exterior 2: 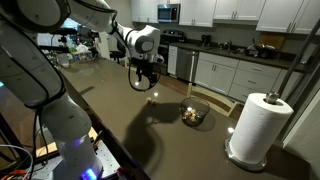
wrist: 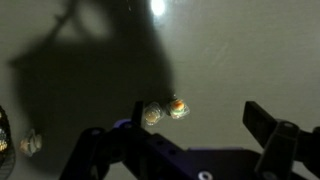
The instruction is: Place the garlic bulb in the black basket
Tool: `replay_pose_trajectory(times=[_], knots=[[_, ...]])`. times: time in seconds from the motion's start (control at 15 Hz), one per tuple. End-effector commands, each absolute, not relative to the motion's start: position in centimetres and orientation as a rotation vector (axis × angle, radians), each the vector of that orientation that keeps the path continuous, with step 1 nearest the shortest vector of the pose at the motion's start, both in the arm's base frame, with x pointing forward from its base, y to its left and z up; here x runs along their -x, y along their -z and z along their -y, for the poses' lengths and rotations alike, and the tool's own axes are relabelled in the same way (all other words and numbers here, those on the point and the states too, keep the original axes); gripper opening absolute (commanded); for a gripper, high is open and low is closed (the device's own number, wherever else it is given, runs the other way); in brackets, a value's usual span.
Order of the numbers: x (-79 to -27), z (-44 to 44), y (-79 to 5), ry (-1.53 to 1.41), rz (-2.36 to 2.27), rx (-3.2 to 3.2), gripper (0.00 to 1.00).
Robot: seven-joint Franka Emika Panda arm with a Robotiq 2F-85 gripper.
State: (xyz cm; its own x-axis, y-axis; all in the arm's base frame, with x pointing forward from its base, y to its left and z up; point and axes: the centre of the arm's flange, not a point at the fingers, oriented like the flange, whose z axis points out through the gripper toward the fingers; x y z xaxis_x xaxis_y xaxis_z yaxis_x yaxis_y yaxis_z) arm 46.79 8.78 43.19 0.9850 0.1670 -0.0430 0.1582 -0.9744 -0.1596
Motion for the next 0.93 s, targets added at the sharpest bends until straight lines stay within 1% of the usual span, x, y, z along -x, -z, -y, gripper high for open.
replay_pose_trajectory(times=[0.0,0.2,0.47,0.67,0.87], knots=[[-52.3,-11.3,-41.2,-0.102,0.28,3.018,1.0],[-56.4,-12.6,-38.7,-0.132,0.287,3.078,1.0],[-60.5,-12.3,-35.3,-0.203,0.229,3.157,1.0],[-62.3,-11.6,-33.2,-0.252,0.161,3.167,1.0],[-62.6,-10.9,-31.8,-0.398,0.074,3.14,1.0]])
